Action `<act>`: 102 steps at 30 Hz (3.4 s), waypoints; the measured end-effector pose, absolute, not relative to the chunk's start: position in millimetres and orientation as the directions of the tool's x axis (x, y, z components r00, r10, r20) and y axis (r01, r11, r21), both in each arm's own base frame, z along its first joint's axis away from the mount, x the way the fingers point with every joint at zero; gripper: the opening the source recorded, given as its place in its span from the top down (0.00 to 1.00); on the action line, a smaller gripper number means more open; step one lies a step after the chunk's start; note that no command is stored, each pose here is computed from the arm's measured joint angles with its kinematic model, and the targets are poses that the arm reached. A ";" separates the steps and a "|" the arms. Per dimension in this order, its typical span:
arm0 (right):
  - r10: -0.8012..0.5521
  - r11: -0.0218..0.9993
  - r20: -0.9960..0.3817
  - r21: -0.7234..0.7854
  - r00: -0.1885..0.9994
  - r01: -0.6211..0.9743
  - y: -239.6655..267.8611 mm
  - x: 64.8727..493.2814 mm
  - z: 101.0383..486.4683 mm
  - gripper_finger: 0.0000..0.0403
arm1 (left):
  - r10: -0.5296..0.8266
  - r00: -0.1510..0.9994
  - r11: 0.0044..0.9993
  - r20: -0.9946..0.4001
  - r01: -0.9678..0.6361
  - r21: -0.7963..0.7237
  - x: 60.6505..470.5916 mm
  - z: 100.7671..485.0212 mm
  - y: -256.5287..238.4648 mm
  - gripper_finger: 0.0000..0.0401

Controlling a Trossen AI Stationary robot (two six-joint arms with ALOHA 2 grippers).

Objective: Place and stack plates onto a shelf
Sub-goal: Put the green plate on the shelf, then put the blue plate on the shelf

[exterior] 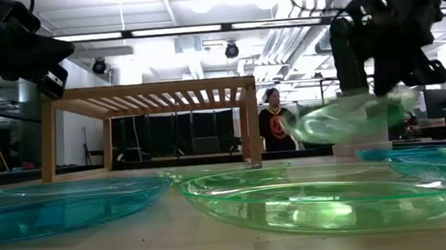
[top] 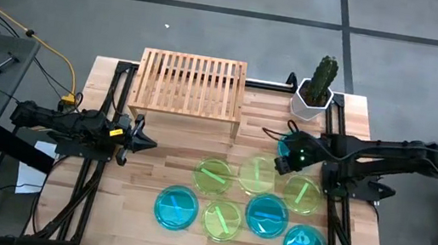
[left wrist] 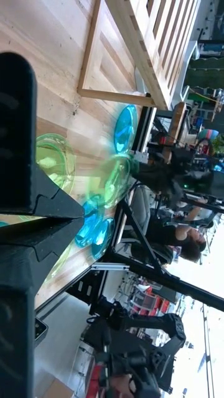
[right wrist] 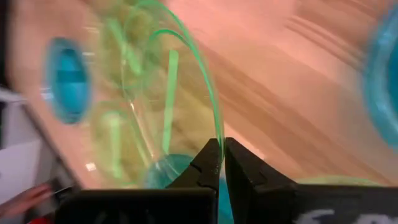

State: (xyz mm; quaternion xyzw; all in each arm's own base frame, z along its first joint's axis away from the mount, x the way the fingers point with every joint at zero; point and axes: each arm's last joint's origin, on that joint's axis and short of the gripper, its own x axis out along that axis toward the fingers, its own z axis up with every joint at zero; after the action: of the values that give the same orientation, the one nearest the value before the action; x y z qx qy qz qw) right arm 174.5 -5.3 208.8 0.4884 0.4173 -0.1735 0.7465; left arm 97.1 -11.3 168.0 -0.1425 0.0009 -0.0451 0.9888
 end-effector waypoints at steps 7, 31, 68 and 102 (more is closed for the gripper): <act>0.258 0.479 -0.576 0.774 0.776 0.415 -2.8 189.3 231.3 1.00 | -0.089 0.996 0.955 0.011 0.089 -0.282 97.1 168.0 -11.3 1.00; -0.275 0.515 -0.473 0.662 0.837 0.544 -164.8 293.8 318.6 1.00 | -0.089 0.996 0.955 0.011 0.089 -0.282 97.1 167.9 -11.3 1.00; -0.296 0.492 -0.572 0.595 0.765 0.635 -213.7 308.0 304.5 0.64 | -0.089 0.996 0.955 0.010 0.089 -0.282 97.1 167.9 -11.3 1.00; -0.221 0.796 0.022 0.582 0.975 0.167 -39.2 188.3 315.2 0.60 | -0.088 0.993 0.942 0.072 0.107 -0.319 96.8 174.0 -11.2 1.00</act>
State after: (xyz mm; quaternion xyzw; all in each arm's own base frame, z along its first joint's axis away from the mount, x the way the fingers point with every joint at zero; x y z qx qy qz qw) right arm 188.3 -39.2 315.2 0.3026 -0.0443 -0.1025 0.9466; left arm 96.8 -11.2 174.0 -0.1634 -0.0285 -0.0496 0.9849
